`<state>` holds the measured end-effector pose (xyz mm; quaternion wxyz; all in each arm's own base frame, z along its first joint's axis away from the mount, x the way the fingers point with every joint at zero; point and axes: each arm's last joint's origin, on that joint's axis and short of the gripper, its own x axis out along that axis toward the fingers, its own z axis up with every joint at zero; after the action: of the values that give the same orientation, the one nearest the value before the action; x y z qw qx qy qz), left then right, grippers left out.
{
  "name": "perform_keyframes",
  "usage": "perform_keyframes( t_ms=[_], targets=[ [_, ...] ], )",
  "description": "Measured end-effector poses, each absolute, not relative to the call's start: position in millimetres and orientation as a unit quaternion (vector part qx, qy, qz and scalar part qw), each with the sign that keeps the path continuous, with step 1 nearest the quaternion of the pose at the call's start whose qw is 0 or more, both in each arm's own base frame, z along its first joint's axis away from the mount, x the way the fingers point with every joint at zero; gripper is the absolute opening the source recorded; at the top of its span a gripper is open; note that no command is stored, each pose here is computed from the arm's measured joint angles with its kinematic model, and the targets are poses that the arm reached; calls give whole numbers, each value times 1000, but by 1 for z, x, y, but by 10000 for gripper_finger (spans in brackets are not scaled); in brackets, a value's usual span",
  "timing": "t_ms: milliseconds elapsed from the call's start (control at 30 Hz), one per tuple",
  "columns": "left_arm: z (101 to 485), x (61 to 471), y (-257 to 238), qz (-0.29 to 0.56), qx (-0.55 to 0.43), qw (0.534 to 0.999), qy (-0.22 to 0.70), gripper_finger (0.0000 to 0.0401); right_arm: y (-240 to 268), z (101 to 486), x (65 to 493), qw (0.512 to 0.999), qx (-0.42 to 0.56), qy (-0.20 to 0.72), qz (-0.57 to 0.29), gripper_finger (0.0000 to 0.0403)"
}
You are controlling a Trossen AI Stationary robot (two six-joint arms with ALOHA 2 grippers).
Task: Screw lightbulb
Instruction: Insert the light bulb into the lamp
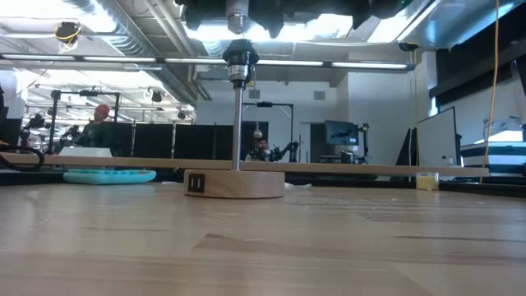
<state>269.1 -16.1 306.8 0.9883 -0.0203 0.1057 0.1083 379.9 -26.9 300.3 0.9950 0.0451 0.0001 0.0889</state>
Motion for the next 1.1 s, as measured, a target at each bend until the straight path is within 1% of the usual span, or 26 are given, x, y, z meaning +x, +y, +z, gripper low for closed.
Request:
perform_keyframes(
  t_ms=[67, 200, 300, 467, 600, 733, 800, 1100],
  targets=[
    [307, 269, -16, 108, -24, 988, 107, 143, -27, 300, 380, 995, 38, 0, 89, 286],
    [307, 269, -16, 107, -28, 988, 104, 153, -27, 302, 380, 995, 36, -5, 90, 239],
    [308, 267, -16, 107, -28, 988, 105, 160, -27, 302, 380, 995, 36, -3, 90, 231],
    [309, 265, -16, 107, -40, 988, 104, 170, -27, 302, 380, 995, 35, -7, 91, 193],
    [311, 263, -16, 102, -42, 989, 103, 182, -27, 302, 380, 995, 34, -8, 91, 188],
    [313, 261, -16, 102, -42, 989, 103, 198, -27, 302, 380, 995, 33, -8, 91, 169],
    [312, 260, -16, 102, -40, 988, 105, 203, -27, 302, 380, 995, 32, -6, 91, 165],
    [311, 259, -16, 103, -24, 988, 115, 200, -27, 301, 380, 995, 22, -3, 94, 165]
  ],
)
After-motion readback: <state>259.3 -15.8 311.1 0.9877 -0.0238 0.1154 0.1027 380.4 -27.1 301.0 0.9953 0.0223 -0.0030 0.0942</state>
